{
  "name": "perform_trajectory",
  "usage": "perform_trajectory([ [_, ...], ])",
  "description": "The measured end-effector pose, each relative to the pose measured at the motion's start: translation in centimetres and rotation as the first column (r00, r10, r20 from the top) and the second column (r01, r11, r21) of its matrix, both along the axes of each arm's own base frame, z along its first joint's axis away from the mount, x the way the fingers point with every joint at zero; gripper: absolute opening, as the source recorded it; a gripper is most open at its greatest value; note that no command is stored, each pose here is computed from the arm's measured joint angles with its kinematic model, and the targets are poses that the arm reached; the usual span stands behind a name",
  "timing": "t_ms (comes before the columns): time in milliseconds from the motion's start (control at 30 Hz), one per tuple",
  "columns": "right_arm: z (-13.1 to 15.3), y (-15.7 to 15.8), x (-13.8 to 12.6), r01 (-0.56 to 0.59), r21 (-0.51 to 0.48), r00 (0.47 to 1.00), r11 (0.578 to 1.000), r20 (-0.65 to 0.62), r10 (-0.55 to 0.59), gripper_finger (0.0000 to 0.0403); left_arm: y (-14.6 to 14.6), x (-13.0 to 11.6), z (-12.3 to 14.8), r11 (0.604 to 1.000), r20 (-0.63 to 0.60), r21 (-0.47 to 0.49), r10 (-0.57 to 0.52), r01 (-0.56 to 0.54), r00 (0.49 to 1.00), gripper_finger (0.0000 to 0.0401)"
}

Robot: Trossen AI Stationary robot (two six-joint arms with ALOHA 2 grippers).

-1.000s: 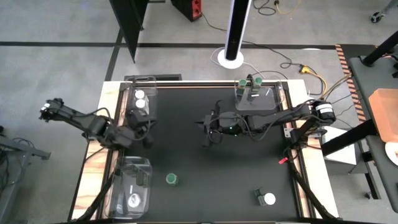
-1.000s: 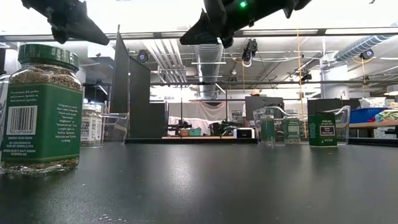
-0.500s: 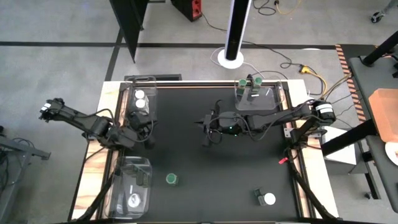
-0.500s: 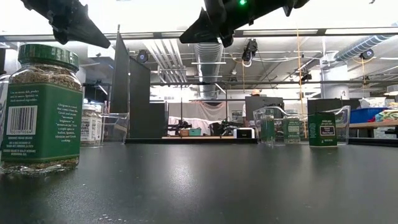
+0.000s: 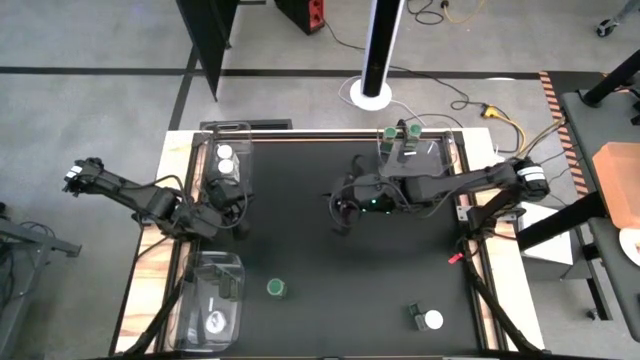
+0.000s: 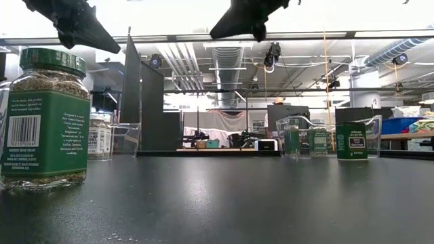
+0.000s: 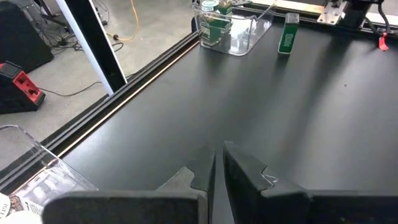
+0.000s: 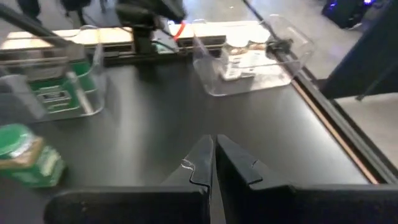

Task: Sort spices by type
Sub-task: Put the green seasoning bottle into the top right transparent bin

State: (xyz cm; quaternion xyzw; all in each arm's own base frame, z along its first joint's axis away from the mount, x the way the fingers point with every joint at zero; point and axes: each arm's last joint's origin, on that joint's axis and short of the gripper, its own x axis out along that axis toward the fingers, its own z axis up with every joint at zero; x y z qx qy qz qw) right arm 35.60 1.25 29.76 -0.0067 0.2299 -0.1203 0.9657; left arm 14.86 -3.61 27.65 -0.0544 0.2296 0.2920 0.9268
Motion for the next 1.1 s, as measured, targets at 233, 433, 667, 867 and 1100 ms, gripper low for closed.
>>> perform_trajectory([
  [233, 1.0, 1.9, -1.0, -0.034, 0.049, 0.999, 0.998, 0.01, 0.034, 0.0009, 0.0, 0.0, 0.0, 1.0, 0.0, 0.001, 0.002, -0.002, 1.0, 0.0016],
  [433, 1.0, 3.3, -1.6, -0.048, 0.093, 0.999, 0.994, -0.016, 0.05, 0.0009, 0.0, 0.0, 0.0, 1.0, 0.001, 0.0, 0.002, -0.002, 1.0, 0.0016],
  [667, 2.5, 3.0, -0.4, -0.073, 0.041, 0.993, 0.996, 0.098, 0.069, 0.0009, 0.0, 0.0, 0.0, 1.0, 0.004, 0.005, 0.008, -0.008, 1.0, 0.0016],
  [867, 5.4, 1.9, -0.4, -0.073, -0.038, 0.992, 0.997, 0.097, 0.077, 0.0009, 0.0, 0.1, 0.0, 1.0, 0.007, -0.003, 0.002, -0.002, 1.0, 0.0016],
  [1100, 5.7, 1.7, -1.9, -0.057, -0.006, 0.995, 0.998, -0.08, 0.056, 0.0009, -0.1, 0.1, 0.0, 1.0, 0.004, -0.011, -0.005, 0.005, 1.0, 0.0016],
])
